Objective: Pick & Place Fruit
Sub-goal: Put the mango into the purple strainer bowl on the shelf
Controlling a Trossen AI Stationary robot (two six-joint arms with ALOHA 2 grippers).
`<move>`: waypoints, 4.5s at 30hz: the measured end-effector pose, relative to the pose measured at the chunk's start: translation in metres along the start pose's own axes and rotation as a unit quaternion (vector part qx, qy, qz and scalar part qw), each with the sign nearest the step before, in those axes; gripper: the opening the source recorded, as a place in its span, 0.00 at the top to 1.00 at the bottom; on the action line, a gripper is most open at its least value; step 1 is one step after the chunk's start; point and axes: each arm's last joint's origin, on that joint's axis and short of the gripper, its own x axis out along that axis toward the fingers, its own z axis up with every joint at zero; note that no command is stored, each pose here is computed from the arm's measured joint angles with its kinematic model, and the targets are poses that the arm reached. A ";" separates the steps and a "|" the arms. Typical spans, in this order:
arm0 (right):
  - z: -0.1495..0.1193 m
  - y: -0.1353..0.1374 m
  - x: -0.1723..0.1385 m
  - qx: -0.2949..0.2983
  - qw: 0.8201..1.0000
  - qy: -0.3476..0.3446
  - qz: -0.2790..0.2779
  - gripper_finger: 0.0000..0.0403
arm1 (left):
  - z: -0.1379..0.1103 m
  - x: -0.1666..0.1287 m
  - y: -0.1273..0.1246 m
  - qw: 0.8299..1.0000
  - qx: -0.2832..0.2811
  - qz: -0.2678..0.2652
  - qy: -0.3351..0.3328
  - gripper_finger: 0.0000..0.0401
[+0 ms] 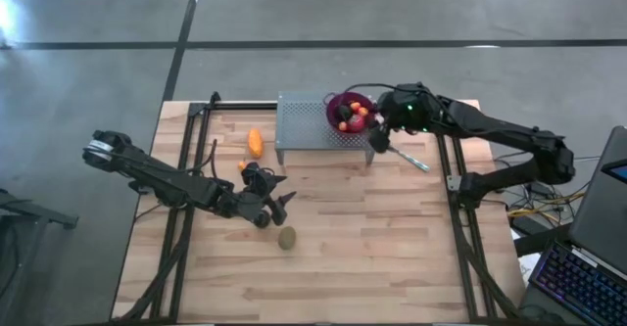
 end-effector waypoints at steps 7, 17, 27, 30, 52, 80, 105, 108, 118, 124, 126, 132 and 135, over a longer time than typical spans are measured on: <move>-0.021 0.026 -0.021 -0.015 0.995 0.081 0.062 0.61 | -0.001 -0.001 0.002 1.000 0.005 0.001 0.009 0.34; -0.070 0.056 -0.020 -0.033 0.987 0.144 0.071 0.75 | 0.037 -0.025 0.020 0.993 -0.077 0.047 -0.082 0.34; -0.106 0.048 -0.017 -0.015 0.988 0.153 0.008 0.85 | 0.068 -0.029 0.057 0.984 -0.114 0.116 -0.075 0.34; -0.114 0.046 -0.019 -0.007 0.989 0.148 0.006 0.87 | 0.073 -0.027 0.071 0.979 -0.136 0.143 -0.054 0.34; -0.117 0.039 -0.031 0.015 0.993 0.113 0.013 0.75 | 0.072 -0.001 0.143 0.958 -0.162 0.221 0.082 0.34; -0.114 0.040 -0.031 0.017 0.995 0.098 0.019 0.83 | 0.031 0.054 0.184 0.887 -0.213 0.335 0.237 0.22; -0.114 0.041 -0.031 0.017 0.995 0.098 0.019 0.69 | 0.011 0.084 0.199 0.863 -0.264 0.310 0.299 0.21; -0.114 0.041 -0.031 0.017 0.995 0.098 0.019 0.68 | 0.007 0.089 0.203 0.859 -0.262 0.316 0.305 0.22; -0.115 0.041 -0.030 0.016 0.995 0.100 0.019 0.67 | 0.003 0.093 0.211 0.856 -0.248 0.324 0.317 0.22; -0.115 0.041 -0.030 0.016 0.995 0.100 0.019 0.73 | 0.003 0.094 0.211 0.859 -0.242 0.321 0.317 0.22; -0.115 0.041 -0.030 0.016 0.995 0.100 0.019 0.74 | 0.003 0.094 0.211 0.859 -0.242 0.321 0.317 0.22; -0.115 0.041 -0.030 0.016 0.995 0.100 0.019 0.80 | 0.003 0.094 0.211 0.859 -0.244 0.321 0.317 0.25; -0.115 0.041 -0.030 0.016 0.995 0.100 0.019 0.82 | 0.003 0.094 0.211 0.859 -0.244 0.321 0.317 0.30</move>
